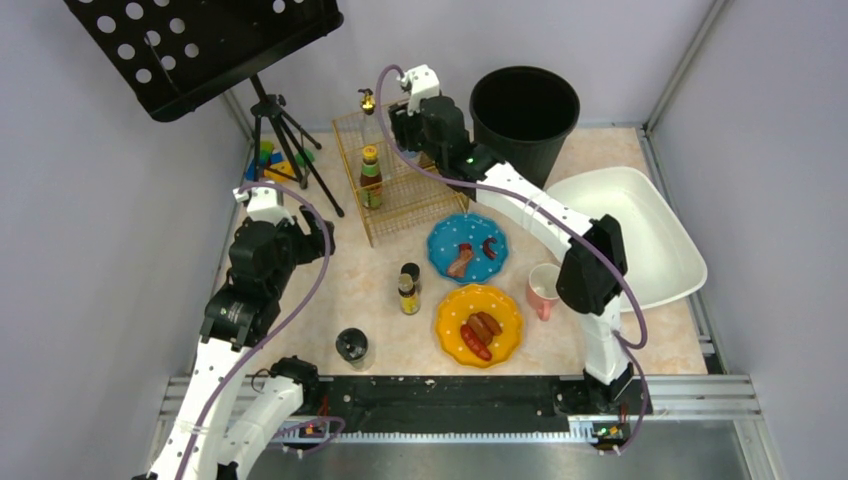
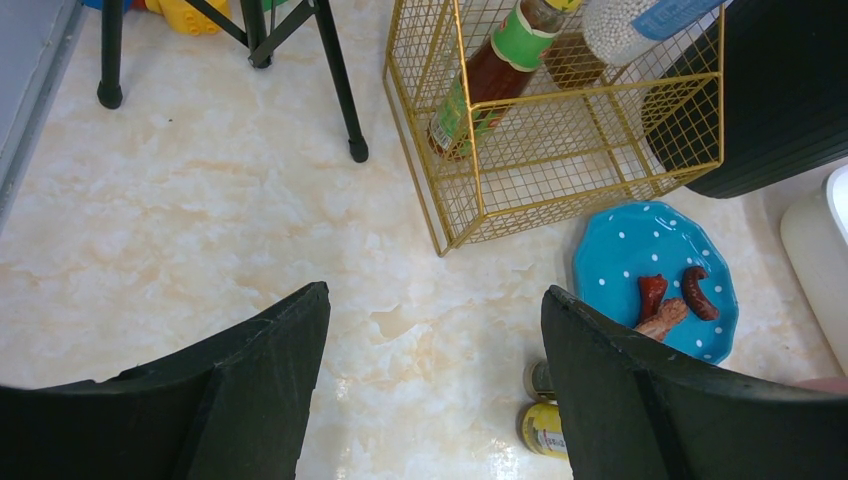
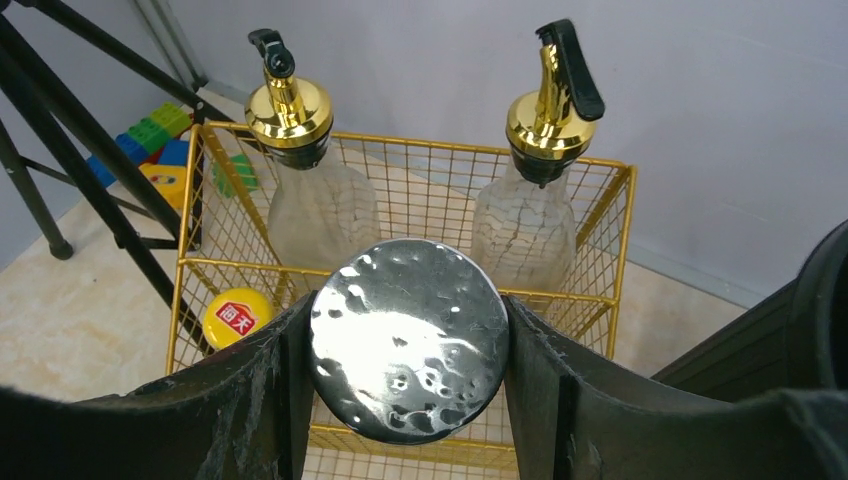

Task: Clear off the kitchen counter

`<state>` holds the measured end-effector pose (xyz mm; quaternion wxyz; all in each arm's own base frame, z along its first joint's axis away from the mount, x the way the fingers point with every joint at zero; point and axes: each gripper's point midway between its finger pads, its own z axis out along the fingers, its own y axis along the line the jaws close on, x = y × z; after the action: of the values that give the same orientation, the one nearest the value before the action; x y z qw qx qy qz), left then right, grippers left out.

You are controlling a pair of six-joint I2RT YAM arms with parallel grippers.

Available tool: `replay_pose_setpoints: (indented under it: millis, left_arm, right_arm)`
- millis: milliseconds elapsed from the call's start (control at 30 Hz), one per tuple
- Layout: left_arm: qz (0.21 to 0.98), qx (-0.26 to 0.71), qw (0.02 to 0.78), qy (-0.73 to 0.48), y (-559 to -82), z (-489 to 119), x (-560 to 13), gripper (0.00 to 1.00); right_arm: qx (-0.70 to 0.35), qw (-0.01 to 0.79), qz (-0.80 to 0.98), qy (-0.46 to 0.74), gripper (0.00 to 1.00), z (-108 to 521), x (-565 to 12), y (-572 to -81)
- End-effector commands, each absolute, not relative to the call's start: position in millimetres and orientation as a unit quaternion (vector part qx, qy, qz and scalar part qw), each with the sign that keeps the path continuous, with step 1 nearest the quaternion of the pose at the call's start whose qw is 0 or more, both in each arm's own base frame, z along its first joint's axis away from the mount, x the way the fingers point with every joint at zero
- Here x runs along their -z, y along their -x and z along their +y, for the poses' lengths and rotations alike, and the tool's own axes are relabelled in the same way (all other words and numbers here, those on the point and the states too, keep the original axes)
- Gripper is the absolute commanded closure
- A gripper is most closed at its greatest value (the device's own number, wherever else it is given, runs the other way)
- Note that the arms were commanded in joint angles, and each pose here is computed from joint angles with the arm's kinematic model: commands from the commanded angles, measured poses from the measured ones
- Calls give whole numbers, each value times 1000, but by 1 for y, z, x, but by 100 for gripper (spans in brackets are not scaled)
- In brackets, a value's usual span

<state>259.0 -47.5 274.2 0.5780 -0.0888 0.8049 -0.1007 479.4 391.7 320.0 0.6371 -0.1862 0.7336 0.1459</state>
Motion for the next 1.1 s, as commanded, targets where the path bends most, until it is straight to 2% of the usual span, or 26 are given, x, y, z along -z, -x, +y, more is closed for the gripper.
replay_pose_setpoints:
  millis: [0, 800, 933, 1067]
  left_arm:
    - [790, 111, 596, 90, -261, -49, -287, 18]
    - [789, 113, 597, 89, -260, -49, -289, 18]
    - [789, 113, 597, 89, -260, -49, -288, 18]
    - [791, 111, 595, 89, -261, -49, -287, 18]
  right_arm:
    - [-198, 685, 685, 148, 100, 406, -366, -490]
    - [-185, 623, 745, 149, 100, 432, -259, -515]
    - [-179, 612, 756, 151, 89, 431, -247, -514]
    - [-179, 605, 761, 151, 66, 431, -240, -512]
